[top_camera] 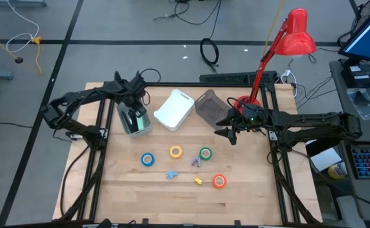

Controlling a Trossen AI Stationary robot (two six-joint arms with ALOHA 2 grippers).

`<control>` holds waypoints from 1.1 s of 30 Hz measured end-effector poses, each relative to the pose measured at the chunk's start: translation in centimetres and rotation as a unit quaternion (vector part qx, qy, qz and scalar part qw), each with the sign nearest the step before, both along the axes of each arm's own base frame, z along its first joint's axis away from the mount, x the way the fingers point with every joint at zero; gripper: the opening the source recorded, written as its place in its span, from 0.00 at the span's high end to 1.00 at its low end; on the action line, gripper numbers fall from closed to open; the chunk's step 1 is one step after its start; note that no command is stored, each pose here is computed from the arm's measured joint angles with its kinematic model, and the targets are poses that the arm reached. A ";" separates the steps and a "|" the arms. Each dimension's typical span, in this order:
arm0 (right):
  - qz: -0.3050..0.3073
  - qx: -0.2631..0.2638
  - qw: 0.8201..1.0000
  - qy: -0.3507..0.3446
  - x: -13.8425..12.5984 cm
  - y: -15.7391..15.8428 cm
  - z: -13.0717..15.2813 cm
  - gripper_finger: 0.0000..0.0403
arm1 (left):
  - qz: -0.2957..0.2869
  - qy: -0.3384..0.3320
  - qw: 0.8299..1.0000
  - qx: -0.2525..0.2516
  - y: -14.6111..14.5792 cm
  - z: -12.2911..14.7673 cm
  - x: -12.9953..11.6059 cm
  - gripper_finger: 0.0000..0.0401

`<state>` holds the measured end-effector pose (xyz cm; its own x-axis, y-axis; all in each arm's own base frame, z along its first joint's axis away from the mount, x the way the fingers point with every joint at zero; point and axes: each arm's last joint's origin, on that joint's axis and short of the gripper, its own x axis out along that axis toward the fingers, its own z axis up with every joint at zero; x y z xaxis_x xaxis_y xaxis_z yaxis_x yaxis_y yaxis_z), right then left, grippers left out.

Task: Pick and place Stapler, Stapler remover, tape
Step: Put the small yellow stapler into the gray bin

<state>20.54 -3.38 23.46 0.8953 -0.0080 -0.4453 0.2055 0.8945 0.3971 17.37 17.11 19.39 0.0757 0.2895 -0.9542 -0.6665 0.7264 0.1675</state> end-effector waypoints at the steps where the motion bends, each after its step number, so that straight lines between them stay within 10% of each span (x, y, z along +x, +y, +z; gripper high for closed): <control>1: 0.000 0.000 1.000 0.000 0.0 0.0 0.0 0.42 | 0.007 -0.004 1.000 0.001 0.0 0.2 0.0 0.59; 19: 0.113 -0.049 0.991 -0.041 0.5 2.2 0.6 0.42 | 0.029 -0.239 0.966 -0.098 -6.3 8.5 -1.4 0.61; 33: 0.199 -0.070 0.974 -0.084 2.3 8.4 4.5 0.42 | -0.077 -0.371 0.925 -0.019 -12.4 13.4 -6.2 0.61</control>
<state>22.81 5.05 27.94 0.8999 0.3041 -0.3126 -0.2251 0.9378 0.2643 11.19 4.72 32.77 0.7511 0.1877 -0.6330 -0.4765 0.8178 -0.3228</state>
